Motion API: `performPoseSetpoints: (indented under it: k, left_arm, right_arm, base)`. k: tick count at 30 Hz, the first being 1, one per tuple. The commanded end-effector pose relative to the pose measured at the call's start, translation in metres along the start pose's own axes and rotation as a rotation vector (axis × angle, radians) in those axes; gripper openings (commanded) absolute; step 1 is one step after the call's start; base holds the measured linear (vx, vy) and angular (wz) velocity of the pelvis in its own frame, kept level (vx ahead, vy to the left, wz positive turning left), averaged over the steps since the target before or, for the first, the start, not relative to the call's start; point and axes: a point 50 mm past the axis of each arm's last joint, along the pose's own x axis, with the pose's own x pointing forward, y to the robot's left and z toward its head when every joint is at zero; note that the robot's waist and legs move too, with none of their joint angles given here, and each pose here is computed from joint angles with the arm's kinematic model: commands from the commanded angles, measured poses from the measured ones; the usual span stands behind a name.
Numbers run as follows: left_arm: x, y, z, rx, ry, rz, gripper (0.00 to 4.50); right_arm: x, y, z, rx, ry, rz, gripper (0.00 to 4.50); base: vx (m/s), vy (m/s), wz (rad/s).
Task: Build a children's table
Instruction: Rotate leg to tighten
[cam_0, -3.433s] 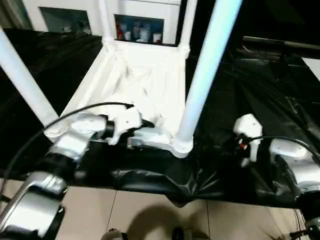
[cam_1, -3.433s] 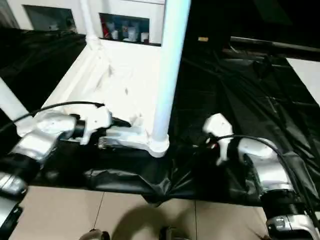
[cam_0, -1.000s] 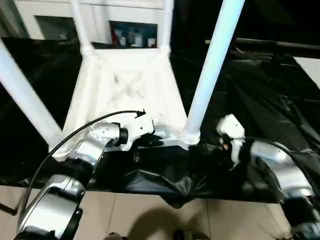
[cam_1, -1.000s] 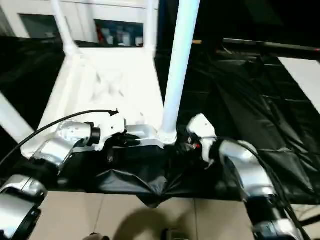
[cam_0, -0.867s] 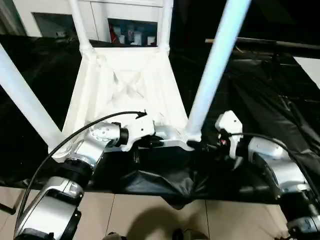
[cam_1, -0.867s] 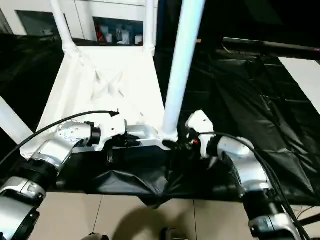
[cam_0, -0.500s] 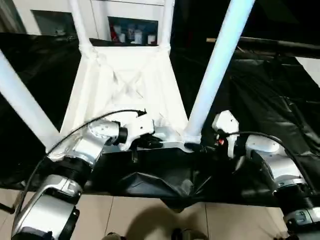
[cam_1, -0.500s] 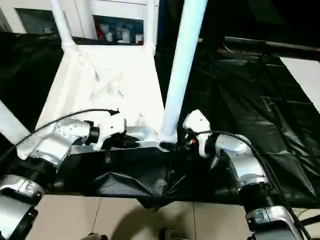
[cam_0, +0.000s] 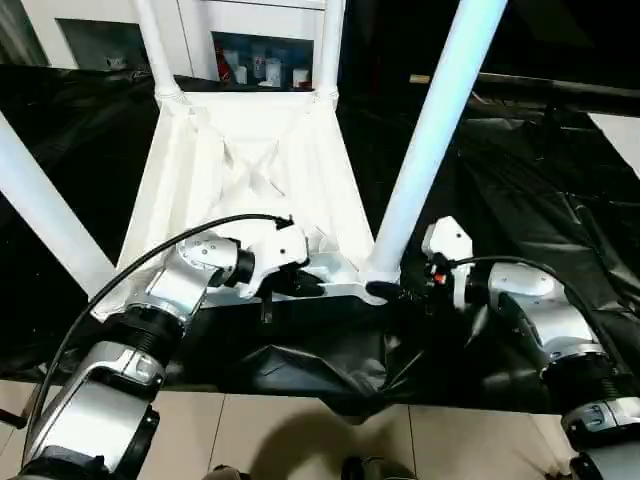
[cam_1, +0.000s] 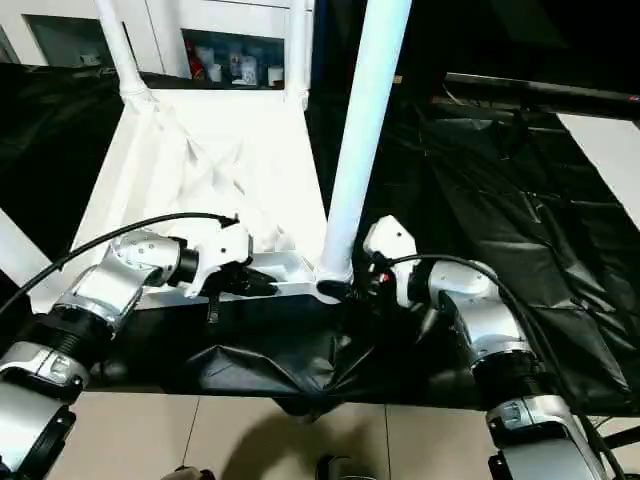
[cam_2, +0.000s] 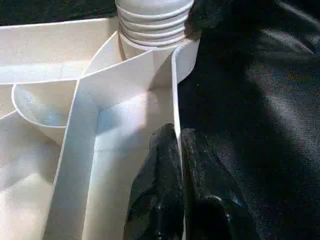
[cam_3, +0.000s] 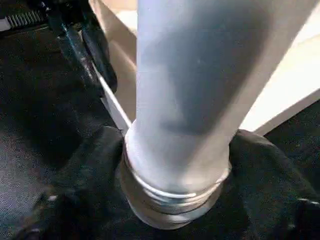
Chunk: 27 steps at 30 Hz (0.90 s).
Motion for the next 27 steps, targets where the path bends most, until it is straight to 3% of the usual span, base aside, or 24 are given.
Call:
performPoseSetpoints:
  k: [1, 7, 16, 19, 21, 27]
  left_arm:
    - [0.007, -0.017, -0.030, -0.070, 0.130, -0.091, 0.00]
    - [0.006, -0.018, -0.030, -0.071, 0.127, -0.095, 0.00]
    - [0.005, -0.019, -0.033, -0.072, 0.132, -0.103, 0.00]
    - [0.007, -0.016, -0.032, -0.091, 0.092, -0.023, 0.00]
    - [0.016, -0.009, -0.025, -0.145, 0.030, 0.111, 0.00]
    - [0.039, -0.012, -0.018, -0.202, 0.044, 0.178, 0.00]
  right_arm:
    - [0.000, -0.003, 0.005, -0.029, 0.002, 0.014, 3.18]
    - [0.002, -0.005, 0.005, -0.022, -0.006, 0.019, 2.77]
    - [0.004, -0.004, 0.003, -0.018, -0.005, 0.030, 2.67]
    - [0.007, -0.008, -0.003, 0.008, -0.013, -0.089, 2.67]
    - [0.013, -0.010, -0.011, 0.087, -0.047, -0.287, 2.66]
    - [0.032, -0.001, -0.027, 0.251, -0.059, -0.604, 2.66]
  base:
    - [0.000, 0.000, 0.00]
    - [0.000, 0.000, 0.00]
    - [0.000, 0.000, 0.00]
    - [0.000, 0.000, 0.00]
    - [0.000, 0.000, 0.00]
    - [0.000, 0.000, 0.00]
